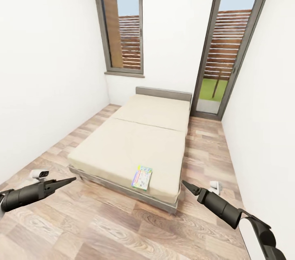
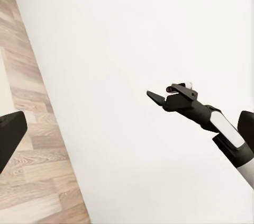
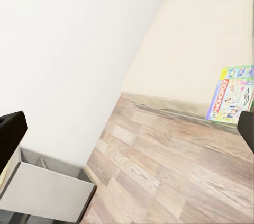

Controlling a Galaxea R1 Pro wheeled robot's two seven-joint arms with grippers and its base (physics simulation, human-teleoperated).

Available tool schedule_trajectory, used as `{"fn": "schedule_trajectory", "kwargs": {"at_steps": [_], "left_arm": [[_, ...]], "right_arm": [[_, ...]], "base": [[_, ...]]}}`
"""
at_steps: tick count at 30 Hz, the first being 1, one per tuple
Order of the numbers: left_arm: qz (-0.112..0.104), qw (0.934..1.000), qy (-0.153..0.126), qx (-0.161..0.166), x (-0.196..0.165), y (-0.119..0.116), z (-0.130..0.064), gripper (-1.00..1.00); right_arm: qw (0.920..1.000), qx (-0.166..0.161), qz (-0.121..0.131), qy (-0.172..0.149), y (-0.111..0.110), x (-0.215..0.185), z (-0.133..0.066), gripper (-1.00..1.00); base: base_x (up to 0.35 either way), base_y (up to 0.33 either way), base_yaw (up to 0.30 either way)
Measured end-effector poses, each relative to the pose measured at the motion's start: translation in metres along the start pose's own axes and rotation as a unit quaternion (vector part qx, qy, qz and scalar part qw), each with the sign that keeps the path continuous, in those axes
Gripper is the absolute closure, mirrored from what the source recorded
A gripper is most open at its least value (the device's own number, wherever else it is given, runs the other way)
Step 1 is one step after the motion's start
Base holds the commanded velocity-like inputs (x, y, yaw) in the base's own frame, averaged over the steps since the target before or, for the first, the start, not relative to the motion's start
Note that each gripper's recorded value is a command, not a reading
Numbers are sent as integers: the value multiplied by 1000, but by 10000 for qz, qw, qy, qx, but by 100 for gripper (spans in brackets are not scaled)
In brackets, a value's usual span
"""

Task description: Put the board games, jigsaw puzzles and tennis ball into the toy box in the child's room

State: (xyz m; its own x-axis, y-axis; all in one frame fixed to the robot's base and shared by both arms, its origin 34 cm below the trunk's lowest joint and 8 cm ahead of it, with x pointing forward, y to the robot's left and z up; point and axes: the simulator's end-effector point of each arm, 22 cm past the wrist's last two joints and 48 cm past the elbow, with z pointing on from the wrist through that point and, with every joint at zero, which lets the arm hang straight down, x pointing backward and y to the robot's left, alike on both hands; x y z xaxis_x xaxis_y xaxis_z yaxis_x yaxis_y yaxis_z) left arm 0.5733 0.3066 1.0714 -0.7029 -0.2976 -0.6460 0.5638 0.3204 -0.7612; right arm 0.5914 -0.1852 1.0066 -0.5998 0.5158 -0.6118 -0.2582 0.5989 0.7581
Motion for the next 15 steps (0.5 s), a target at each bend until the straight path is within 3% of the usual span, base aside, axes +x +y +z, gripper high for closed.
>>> {"fn": "schedule_trajectory", "kwargs": {"at_steps": [8,15], "left_arm": [[25,10000,-13,7,-1,-2,-1,-100],[44,10000,-18,15,-2,-4,-1,-100]], "right_arm": [[10000,-14,-14,-19,2,-2,-1,-100],[10000,-31,-28,-35,4,-3,-1,-100]], "base": [[26,259,-280],[106,127,-279]]}}
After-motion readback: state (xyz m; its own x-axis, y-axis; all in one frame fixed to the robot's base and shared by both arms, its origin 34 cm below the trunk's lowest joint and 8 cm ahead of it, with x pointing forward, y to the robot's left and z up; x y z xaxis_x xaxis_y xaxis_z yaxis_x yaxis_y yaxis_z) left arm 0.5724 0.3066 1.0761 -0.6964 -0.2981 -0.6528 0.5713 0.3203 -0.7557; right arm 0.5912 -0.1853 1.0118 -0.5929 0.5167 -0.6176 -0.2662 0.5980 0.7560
